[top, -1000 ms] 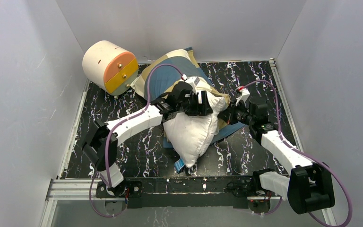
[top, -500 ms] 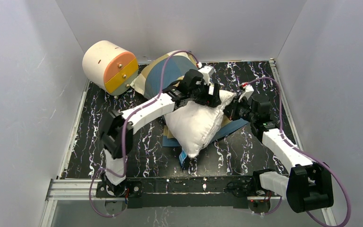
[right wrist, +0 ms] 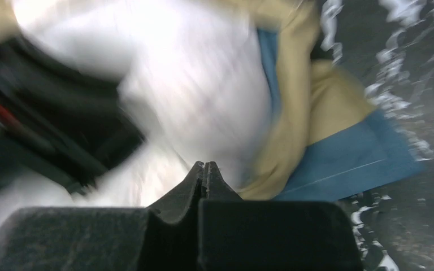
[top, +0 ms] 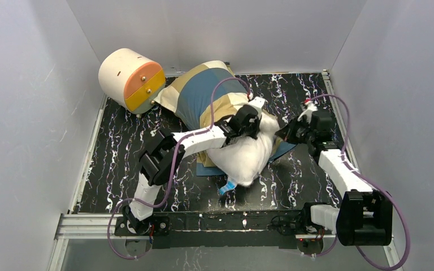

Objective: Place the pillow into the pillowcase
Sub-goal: Stuff the pillow into the pillowcase.

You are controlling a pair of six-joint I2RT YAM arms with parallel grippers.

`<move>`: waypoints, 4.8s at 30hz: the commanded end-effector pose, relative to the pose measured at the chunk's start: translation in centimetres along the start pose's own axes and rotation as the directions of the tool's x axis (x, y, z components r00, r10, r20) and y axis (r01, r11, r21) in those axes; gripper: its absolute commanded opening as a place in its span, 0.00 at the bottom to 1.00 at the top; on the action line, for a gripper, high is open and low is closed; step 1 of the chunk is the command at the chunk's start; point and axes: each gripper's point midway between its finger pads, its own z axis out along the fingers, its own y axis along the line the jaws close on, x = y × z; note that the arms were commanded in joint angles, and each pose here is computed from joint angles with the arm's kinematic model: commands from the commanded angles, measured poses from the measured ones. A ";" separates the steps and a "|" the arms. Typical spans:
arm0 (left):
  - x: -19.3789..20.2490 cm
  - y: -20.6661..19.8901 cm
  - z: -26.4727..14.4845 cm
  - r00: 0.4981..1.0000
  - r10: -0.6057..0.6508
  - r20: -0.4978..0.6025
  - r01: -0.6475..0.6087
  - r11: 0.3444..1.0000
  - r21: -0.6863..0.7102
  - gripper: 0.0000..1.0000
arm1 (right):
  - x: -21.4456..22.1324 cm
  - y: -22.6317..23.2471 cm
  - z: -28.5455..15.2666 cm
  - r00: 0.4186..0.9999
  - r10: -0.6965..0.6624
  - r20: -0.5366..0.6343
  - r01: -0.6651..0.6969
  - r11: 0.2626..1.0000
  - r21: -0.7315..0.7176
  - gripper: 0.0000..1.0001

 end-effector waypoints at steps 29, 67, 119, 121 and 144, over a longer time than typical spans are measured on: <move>11.2 5.9 -1.1 0.843 -0.473 -0.256 0.490 0.872 0.005 0.00 | -0.6 -3.9 -0.5 0.984 0.174 0.025 -0.174 0.985 -0.016 0.33; 13.1 7.5 -2.1 0.820 -0.511 -0.258 0.519 0.854 -0.041 0.00 | 0.7 -2.2 6.2 0.988 0.113 -0.101 -0.118 0.992 -0.049 0.60; 8.5 2.7 -5.0 0.860 -0.439 -0.259 0.428 0.898 -0.101 0.57 | -5.0 11.9 0.3 0.993 -0.078 0.086 0.104 0.929 -0.355 0.01; 7.3 1.2 -7.4 0.868 -0.404 -0.290 0.420 0.907 -0.005 0.66 | -3.8 10.0 1.3 0.996 -0.076 0.054 0.088 0.954 -0.285 0.01; -3.4 -1.9 -7.9 0.988 0.029 -0.150 0.002 0.980 0.201 0.80 | -5.1 8.7 0.4 0.990 -0.100 0.096 0.118 0.971 -0.209 0.01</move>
